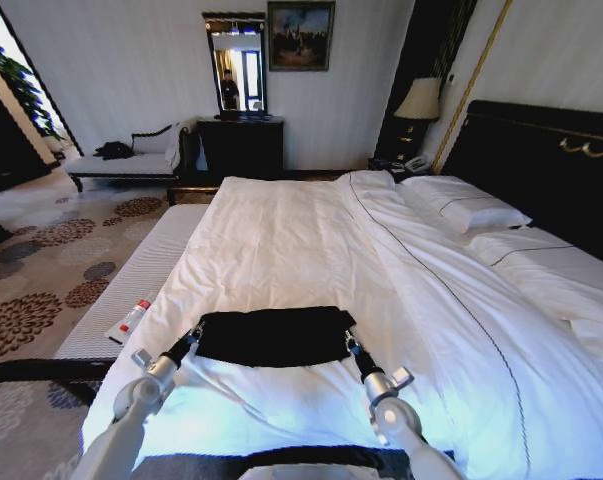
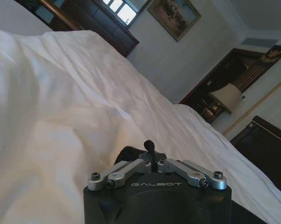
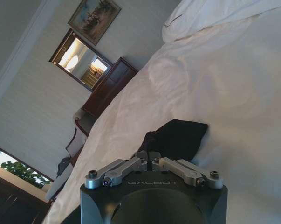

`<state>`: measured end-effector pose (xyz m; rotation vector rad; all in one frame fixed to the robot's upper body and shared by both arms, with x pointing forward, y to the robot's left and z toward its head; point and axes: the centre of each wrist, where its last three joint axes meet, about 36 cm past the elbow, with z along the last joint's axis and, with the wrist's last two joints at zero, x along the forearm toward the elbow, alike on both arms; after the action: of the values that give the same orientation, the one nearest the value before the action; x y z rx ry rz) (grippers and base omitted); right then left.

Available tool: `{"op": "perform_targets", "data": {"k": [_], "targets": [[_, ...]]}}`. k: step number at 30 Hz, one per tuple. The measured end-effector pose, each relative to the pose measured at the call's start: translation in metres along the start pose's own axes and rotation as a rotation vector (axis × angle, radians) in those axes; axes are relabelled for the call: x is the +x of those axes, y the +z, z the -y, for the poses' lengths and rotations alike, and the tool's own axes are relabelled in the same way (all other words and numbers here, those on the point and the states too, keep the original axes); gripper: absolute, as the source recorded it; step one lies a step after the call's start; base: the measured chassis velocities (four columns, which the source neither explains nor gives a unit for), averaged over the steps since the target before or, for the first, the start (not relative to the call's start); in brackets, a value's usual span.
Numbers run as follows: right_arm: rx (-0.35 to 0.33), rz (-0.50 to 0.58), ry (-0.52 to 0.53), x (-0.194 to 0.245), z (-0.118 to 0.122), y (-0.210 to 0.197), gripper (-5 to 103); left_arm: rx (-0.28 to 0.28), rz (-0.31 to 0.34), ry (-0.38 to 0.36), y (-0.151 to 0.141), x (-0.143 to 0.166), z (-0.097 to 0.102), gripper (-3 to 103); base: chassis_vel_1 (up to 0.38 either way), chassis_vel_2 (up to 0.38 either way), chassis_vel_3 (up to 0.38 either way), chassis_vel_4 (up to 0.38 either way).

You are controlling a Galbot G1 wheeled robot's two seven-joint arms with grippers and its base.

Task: Fold the clothes on the bed.

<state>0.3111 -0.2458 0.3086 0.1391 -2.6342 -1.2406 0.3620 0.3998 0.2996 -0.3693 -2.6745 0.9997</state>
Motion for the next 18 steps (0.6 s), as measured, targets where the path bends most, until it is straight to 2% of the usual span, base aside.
{"op": "perform_targets", "data": {"k": [5,9,14,18], "targets": [[-0.006,0.003,-0.002,0.006,-0.004,0.002,0,-0.004,-0.004,-0.005,0.003,0.013,-0.003,1,0.0,0.0,0.0,0.0],[-0.003,0.005,0.012,0.006,0.0,0.005,0,-0.005,0.0,-0.011,0.004,0.011,-0.007,1,0.0,0.0,0.0,0.0],[0.011,0.01,0.03,0.011,0.006,0.0,0,0.004,0.038,-0.006,-0.011,0.004,-0.01,1,0.0,0.0,0.0,0.0],[0.018,0.014,0.034,0.016,0.006,0.0,0,-0.006,0.035,-0.003,-0.016,0.007,-0.008,1,0.0,0.0,0.0,0.0]]}}
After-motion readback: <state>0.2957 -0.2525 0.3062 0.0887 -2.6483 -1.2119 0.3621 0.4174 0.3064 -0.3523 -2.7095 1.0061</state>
